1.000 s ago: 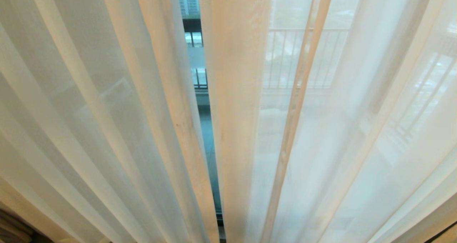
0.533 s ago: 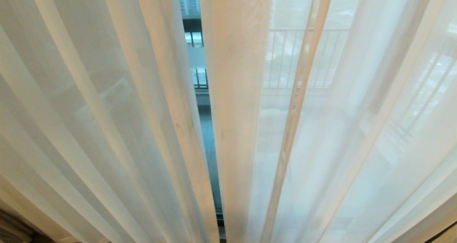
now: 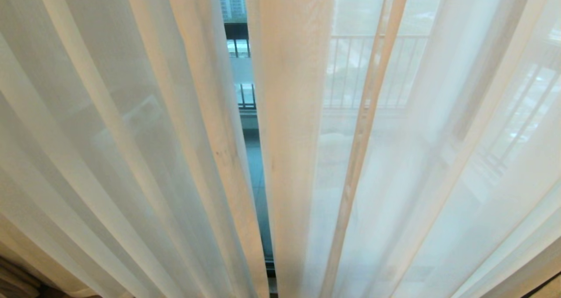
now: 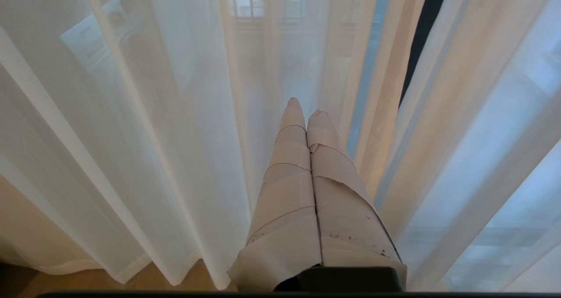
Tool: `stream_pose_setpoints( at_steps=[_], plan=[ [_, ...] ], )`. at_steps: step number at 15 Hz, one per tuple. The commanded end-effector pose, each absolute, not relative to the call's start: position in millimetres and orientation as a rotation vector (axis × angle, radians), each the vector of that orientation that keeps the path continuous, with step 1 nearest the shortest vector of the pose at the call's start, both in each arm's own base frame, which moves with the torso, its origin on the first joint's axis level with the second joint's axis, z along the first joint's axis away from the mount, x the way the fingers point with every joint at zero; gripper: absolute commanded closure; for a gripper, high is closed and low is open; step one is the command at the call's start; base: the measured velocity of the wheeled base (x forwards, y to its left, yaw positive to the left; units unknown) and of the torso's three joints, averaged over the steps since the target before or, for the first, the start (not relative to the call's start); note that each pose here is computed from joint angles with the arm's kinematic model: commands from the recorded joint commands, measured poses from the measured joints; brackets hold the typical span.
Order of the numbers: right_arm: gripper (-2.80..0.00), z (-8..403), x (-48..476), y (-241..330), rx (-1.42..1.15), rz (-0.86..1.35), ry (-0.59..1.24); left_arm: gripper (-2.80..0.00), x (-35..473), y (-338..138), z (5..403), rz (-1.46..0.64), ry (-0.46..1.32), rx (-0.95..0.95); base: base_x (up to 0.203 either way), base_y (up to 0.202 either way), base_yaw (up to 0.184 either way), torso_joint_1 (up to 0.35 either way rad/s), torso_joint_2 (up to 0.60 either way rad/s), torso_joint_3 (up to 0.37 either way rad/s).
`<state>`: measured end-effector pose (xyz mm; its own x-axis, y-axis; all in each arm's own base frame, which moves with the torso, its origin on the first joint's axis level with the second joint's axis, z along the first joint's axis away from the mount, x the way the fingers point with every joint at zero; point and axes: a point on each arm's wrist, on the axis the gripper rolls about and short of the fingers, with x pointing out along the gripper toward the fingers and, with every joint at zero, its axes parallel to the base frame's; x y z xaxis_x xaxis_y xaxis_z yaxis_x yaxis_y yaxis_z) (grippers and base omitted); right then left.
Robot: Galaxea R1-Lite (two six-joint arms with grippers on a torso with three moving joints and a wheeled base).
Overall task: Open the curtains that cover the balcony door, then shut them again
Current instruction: Pull the outer curtains open on both sides
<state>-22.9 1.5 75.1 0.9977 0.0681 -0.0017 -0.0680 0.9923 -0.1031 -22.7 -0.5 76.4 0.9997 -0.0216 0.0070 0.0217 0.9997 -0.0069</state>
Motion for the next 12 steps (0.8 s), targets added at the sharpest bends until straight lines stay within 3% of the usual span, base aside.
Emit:
stream_pose_setpoints(
  at_steps=[1,12],
  plan=[
    [0.0,75.2,-22.9,1.6,-0.104,0.069,-0.001,0.0,-22.7,-0.6,76.5,-0.022,-0.008,-0.008,0.0,0.0,0.0,0.0,0.0,0.0],
    [0.0,75.2,-22.9,1.6,-0.104,0.069,-0.001,0.0,-22.7,-0.6,76.5,-0.022,-0.008,-0.008,0.0,0.0,0.0,0.0,0.0,0.0]
  ],
)
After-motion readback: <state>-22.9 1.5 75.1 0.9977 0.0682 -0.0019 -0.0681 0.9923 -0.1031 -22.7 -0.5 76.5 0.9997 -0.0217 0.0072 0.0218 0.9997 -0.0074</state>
